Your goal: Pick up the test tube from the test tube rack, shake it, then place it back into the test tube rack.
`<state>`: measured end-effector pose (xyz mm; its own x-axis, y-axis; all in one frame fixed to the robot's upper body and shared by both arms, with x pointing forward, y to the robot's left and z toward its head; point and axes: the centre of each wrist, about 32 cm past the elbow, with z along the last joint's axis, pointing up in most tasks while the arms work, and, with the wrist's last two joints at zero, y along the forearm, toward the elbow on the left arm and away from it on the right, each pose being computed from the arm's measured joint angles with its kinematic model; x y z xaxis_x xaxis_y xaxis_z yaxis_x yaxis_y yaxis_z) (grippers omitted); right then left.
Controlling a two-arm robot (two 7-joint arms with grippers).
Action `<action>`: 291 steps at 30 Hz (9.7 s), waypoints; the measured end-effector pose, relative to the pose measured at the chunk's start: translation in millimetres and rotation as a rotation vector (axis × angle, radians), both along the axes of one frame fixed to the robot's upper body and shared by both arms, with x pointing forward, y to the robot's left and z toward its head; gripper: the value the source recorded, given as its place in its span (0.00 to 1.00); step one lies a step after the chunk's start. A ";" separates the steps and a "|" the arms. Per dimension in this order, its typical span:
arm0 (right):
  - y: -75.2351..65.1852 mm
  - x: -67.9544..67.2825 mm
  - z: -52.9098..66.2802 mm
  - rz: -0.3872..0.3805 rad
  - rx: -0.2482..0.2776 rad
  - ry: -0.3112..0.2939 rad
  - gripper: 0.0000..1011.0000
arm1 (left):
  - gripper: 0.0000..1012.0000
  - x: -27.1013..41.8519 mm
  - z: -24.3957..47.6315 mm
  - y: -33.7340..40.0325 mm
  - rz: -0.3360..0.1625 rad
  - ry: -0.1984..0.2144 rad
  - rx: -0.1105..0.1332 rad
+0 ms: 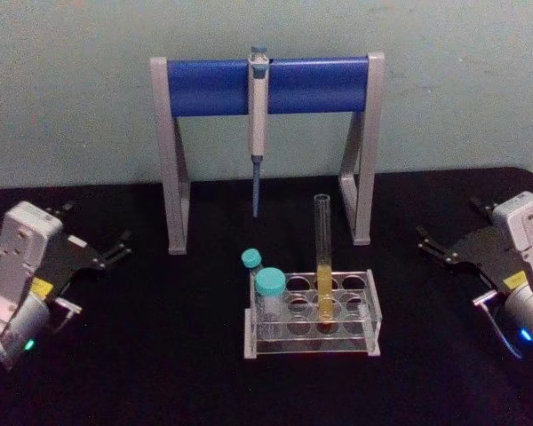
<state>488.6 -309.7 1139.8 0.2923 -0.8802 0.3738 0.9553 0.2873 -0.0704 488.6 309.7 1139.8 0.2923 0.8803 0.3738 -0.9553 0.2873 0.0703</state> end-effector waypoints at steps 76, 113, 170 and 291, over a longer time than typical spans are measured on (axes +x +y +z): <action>-0.4 -0.5 0.0 0.000 0.001 0.000 0.99 | 1.00 0.0 0.0 0.0 0.000 0.000 0.000; 17.9 -10.8 17.9 0.343 0.302 0.178 0.99 | 1.00 0.0 0.0 0.0 0.000 0.000 0.000; 42.3 44.7 21.3 0.550 0.324 0.305 0.98 | 1.00 0.0 0.0 0.0 0.000 0.000 0.000; 31.1 12.7 38.1 0.480 0.355 -0.049 0.22 | 1.00 0.0 0.0 0.0 0.000 0.000 0.000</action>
<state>501.3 -278.6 1177.9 0.6778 -0.7278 0.1043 0.7127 0.6852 0.1501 488.6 309.7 1139.8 0.2923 0.8803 0.3737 -0.9552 0.2873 0.0703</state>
